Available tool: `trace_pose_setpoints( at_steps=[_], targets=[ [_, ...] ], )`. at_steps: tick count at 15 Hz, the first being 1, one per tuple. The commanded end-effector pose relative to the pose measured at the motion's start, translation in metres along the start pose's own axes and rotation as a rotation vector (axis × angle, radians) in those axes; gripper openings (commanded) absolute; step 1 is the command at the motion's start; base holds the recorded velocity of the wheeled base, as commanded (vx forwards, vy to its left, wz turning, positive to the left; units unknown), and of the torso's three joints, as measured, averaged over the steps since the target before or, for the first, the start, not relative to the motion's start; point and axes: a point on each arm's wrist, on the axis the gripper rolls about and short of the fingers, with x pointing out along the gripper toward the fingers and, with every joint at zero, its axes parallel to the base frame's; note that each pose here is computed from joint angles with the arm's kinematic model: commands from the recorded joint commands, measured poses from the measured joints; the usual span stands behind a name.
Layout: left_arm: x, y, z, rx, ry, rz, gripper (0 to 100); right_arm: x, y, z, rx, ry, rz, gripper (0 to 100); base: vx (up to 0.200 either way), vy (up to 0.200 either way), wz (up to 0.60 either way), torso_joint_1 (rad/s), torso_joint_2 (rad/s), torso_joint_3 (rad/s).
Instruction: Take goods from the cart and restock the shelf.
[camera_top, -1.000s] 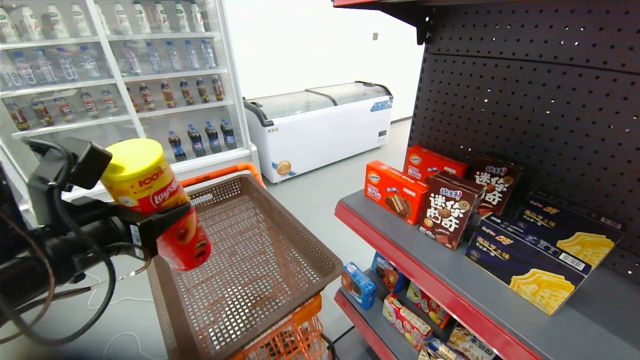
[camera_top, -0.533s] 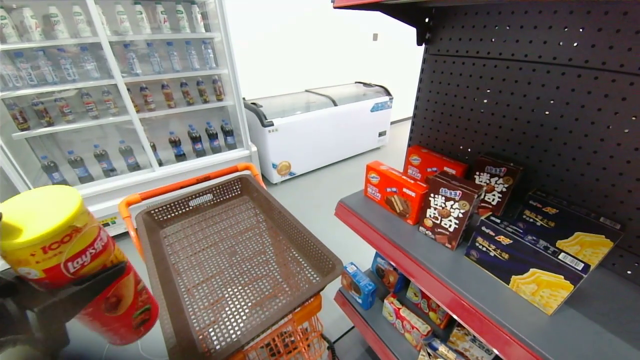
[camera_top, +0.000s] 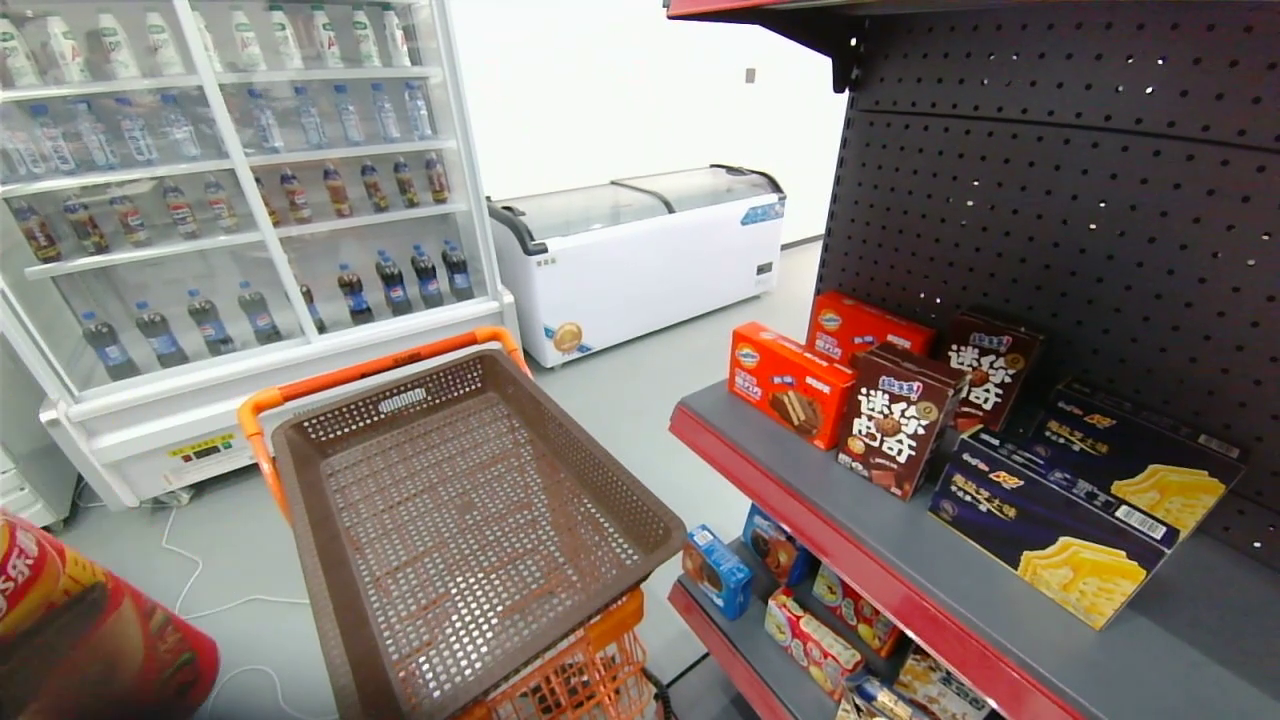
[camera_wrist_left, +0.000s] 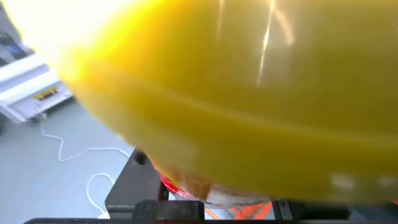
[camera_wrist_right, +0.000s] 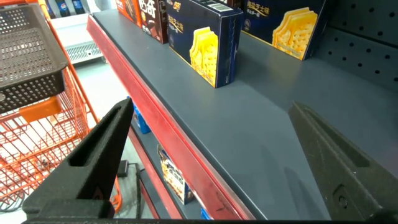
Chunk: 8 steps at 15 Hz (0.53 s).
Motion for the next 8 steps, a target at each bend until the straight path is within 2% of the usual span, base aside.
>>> trace_pose_setpoints(
  at_steps=[1, 5, 6, 7, 8],
  targets=[
    [-0.009, 0.002, 0.004, 0.008, -0.05, 0.028, 0, 0.0, 0.0, 0.0, 0.0, 0.001, 0.0, 100, 0.0, 0.0, 0.0, 0.0, 0.0, 0.0],
    [-0.008, 0.0, 0.0, 0.015, -0.036, -0.024, 0, 0.0, 0.0, 0.0, -0.001, 0.001, 0.002, 100, 0.0, 0.0, 0.0, 0.0, 0.0, 0.0],
    [-0.007, -0.001, -0.006, 0.014, -0.012, -0.058, 0, 0.0, 0.0, 0.0, 0.0, 0.001, 0.0, 100, 0.0, 0.0, 0.0, 0.0, 0.0, 0.0],
    [-0.007, -0.003, -0.012, 0.013, 0.001, -0.113, 0, 0.0, 0.0, 0.0, -0.001, 0.001, 0.0, 100, 0.0, 0.0, 0.0, 0.0, 0.0, 0.0],
    [-0.007, -0.006, -0.017, 0.01, 0.004, -0.216, 0, 0.0, 0.0, 0.0, 0.0, 0.001, 0.0, 100, 0.0, 0.0, 0.0, 0.0, 0.0, 0.0]
  ],
)
